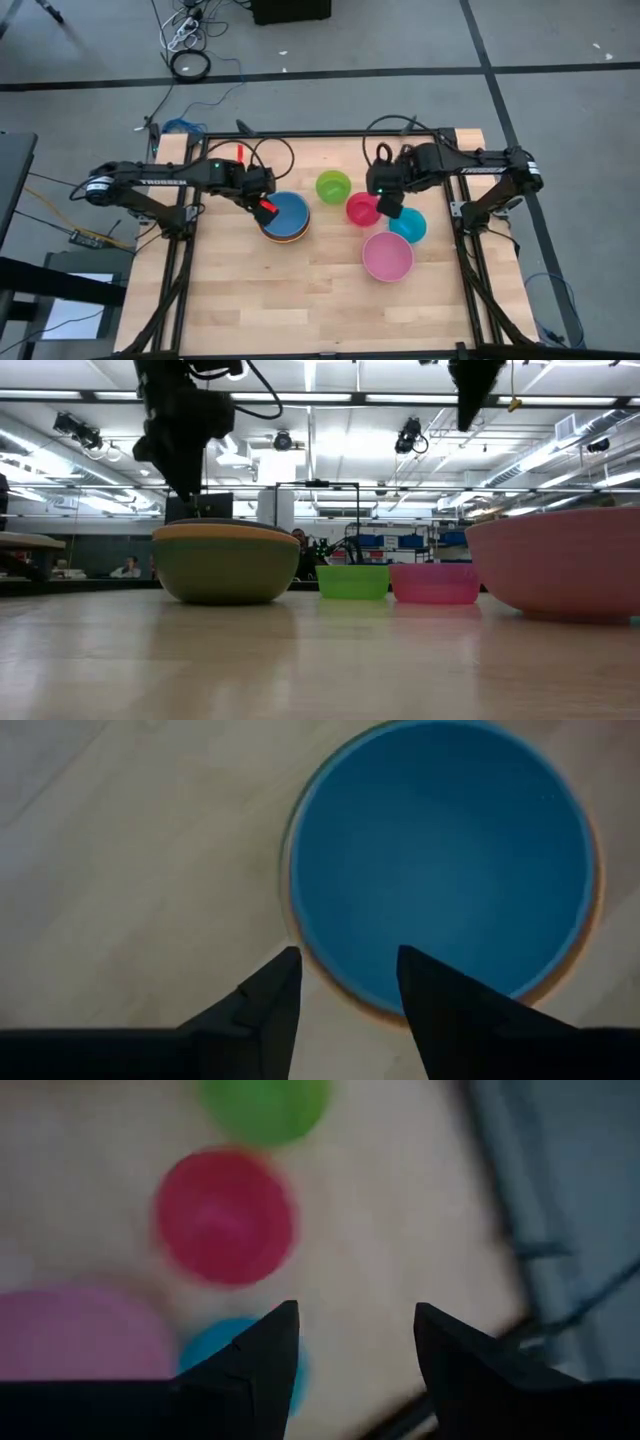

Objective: Nest bowls inside each other
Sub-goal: Stack the pink bowl on top of the blue bowl

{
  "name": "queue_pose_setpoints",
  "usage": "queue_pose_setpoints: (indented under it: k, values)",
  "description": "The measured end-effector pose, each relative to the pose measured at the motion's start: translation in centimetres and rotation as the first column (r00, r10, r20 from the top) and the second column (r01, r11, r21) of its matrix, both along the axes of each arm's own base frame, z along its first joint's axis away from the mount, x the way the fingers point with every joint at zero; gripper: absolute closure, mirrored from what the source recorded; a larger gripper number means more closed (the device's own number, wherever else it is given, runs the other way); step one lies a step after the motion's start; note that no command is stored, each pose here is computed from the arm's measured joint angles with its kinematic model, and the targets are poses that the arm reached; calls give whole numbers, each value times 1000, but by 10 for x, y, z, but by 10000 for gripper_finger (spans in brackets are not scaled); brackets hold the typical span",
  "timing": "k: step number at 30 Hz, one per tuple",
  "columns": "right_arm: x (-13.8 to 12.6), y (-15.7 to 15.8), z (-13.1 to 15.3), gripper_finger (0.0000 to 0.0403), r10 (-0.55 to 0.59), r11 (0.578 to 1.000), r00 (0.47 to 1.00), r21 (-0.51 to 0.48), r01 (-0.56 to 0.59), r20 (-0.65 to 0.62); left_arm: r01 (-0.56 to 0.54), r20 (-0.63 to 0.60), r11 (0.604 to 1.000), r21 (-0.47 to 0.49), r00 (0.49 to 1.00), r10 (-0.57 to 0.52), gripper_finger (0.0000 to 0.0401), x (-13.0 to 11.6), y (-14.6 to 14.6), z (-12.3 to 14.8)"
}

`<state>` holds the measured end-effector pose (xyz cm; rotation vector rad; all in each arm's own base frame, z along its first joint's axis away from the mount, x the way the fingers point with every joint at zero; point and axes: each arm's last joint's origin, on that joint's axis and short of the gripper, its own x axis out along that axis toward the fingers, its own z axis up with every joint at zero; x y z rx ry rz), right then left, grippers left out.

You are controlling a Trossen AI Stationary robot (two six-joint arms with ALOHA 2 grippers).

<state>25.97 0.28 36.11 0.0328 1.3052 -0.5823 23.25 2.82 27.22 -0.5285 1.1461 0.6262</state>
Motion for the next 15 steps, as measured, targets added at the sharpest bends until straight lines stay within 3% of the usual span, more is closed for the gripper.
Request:
queue_pose_setpoints:
  k: [3, 7, 15]
  values:
    - [-5, 4, -16, 216, 2, 991, 1000, 135, 2, -29, 10, 10, 1000, 6, 1000, -10, 228, -7, -4, 6]
    - [-10, 6, -52, 216, -6, 980, 989, 196, 35, -150, 33, 57, 999, 9, 998, -34, 228, -15, -11, 15]
    - [-8, 14, -115, 220, 41, 937, 993, 350, 0, -108, 38, 123, 997, 60, 991, -45, 228, -24, -20, 27]
